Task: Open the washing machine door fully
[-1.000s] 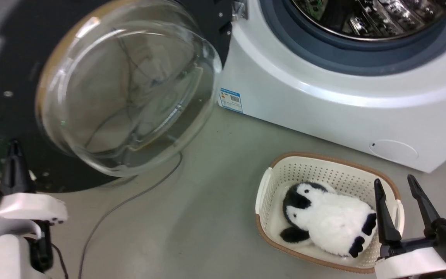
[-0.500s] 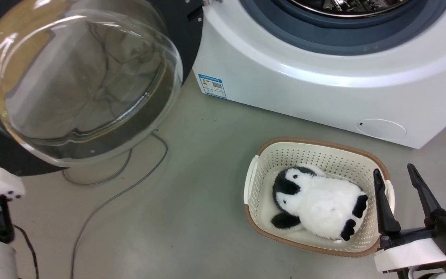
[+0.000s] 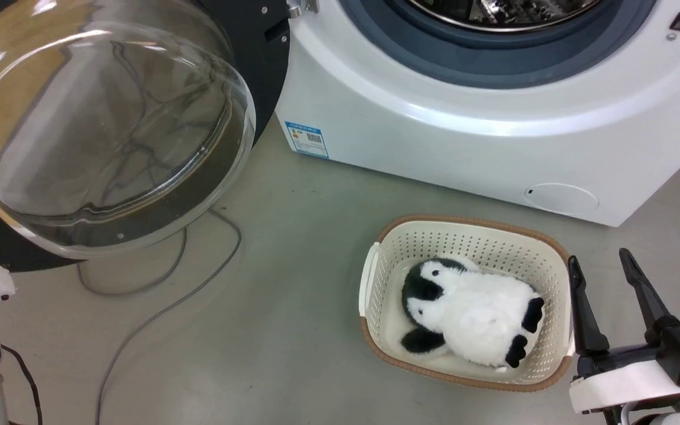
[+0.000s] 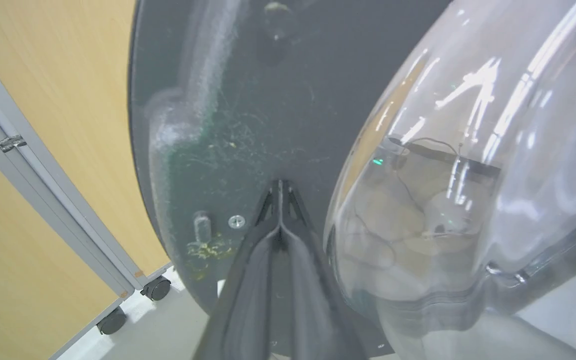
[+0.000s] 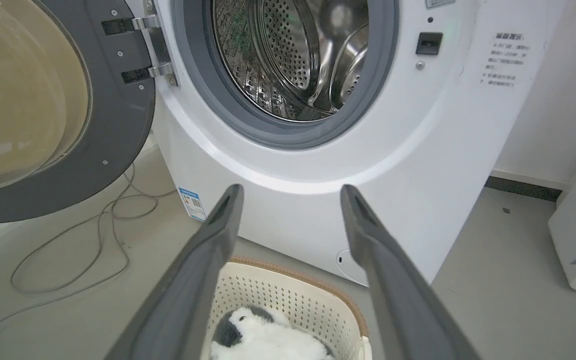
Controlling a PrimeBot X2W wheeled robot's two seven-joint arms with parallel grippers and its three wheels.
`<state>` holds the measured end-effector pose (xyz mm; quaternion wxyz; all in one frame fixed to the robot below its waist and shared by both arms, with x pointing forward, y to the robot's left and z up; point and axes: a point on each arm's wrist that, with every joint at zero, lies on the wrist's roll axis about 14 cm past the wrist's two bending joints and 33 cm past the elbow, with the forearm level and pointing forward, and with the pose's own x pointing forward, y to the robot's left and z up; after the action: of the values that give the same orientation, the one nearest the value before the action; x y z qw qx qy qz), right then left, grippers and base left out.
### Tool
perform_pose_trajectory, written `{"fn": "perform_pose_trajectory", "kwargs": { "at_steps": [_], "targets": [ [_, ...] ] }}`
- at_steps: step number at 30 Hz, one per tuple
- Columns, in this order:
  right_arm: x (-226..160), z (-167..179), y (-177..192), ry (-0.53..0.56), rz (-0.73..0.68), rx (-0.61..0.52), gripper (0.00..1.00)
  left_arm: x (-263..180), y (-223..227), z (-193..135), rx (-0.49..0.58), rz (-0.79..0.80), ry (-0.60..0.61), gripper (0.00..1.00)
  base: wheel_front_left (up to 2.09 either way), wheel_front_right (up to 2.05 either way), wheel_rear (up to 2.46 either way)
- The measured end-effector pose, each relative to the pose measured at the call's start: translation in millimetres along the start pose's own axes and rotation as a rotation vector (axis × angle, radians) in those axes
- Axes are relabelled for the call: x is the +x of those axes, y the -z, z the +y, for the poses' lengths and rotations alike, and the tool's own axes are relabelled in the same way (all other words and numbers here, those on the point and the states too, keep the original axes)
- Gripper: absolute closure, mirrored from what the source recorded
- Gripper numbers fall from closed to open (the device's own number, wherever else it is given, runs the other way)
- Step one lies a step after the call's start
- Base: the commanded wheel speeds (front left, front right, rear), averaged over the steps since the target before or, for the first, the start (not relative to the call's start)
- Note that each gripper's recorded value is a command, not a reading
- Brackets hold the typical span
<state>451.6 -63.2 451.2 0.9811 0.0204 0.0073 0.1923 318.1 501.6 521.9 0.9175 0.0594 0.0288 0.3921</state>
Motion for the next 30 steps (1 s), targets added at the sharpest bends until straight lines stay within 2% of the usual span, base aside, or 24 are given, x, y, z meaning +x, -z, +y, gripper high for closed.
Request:
{"fn": "perform_pose_trajectory", "kwargs": {
  "at_steps": [12,19,30],
  "targets": [
    [-18.8,-7.6,-32.1,0.039,-0.066,0.014,0.00,-26.5,-16.9,-9.4,-0.012,-0.085,0.081,1.00,0.00,0.00,0.00],
    [-34.6,-9.0,-51.0,0.057,-0.106,0.022,0.00,-51.7,-37.9,-36.1,-0.055,-0.174,0.195,1.00,0.00,0.00,0.00],
    [-62.2,-22.1,-70.8,0.113,-0.150,0.013,0.00,-104.6,-49.7,-107.2,-0.127,-0.243,0.408,1.00,0.00,0.00,0.00]
  ]
}}
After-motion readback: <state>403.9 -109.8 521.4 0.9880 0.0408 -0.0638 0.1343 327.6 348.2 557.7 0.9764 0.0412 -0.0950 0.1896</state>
